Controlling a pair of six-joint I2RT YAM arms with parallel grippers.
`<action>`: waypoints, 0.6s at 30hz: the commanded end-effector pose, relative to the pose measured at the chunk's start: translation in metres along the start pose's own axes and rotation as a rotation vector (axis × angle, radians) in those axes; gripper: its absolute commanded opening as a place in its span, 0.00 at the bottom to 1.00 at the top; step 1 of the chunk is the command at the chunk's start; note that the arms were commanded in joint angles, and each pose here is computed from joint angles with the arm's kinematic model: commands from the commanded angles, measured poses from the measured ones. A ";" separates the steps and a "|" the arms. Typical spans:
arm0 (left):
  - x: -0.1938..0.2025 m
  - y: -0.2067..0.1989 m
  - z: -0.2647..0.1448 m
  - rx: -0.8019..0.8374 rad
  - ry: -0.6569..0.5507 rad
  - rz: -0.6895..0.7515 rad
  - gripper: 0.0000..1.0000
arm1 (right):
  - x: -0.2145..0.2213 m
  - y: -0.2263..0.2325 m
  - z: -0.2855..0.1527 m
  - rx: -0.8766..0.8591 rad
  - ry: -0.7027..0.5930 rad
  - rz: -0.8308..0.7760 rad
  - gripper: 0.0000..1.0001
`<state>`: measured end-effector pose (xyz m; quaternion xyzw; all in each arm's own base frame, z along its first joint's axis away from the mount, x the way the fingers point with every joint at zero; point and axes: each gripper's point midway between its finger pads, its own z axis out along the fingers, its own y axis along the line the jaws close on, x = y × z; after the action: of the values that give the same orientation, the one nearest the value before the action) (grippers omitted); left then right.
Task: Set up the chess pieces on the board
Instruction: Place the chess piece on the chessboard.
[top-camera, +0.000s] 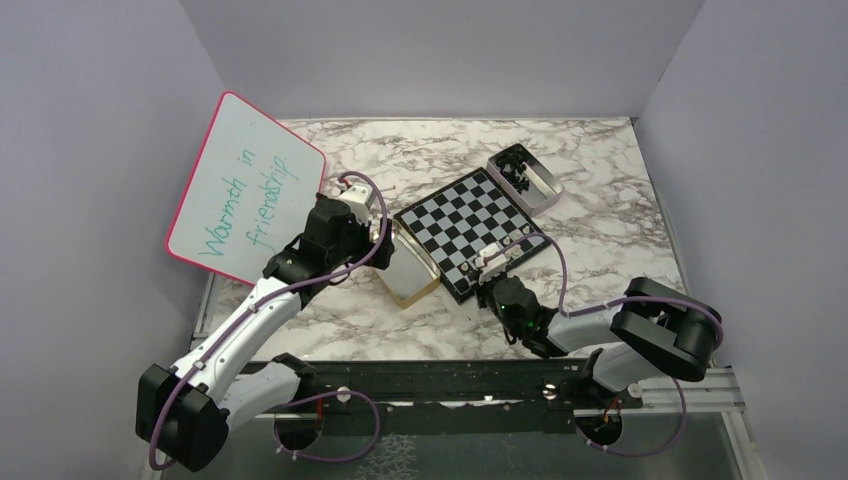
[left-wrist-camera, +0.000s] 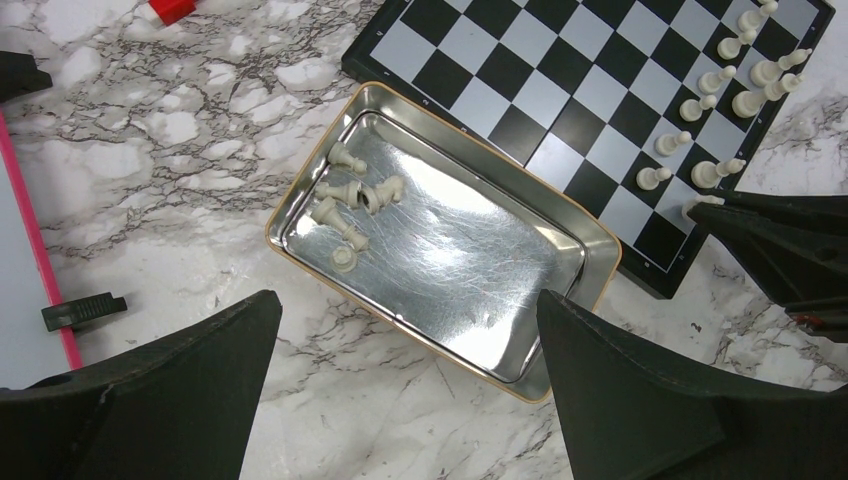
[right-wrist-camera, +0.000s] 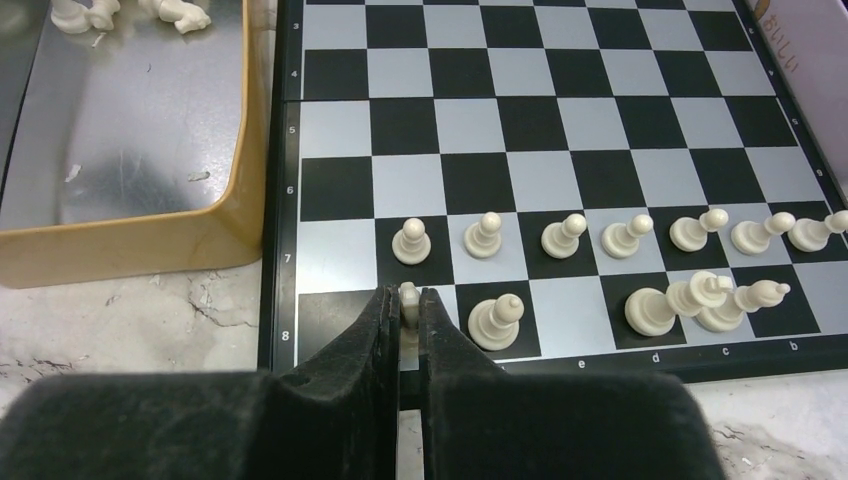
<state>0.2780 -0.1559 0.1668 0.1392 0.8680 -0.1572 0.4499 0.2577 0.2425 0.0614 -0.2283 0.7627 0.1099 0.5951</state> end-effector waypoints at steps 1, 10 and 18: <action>-0.003 0.000 0.000 0.010 -0.019 0.007 0.99 | -0.009 -0.004 0.004 0.027 -0.029 0.002 0.14; -0.001 -0.004 0.003 0.030 -0.003 0.005 0.99 | -0.017 0.000 0.003 -0.002 -0.027 -0.011 0.23; -0.003 -0.005 0.001 0.036 -0.011 0.009 0.99 | -0.020 0.000 -0.005 -0.017 -0.003 -0.004 0.26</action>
<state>0.2776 -0.1575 0.1638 0.1419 0.8701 -0.1595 0.4443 0.2575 0.2436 0.0750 -0.2350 0.7582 0.1109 0.5980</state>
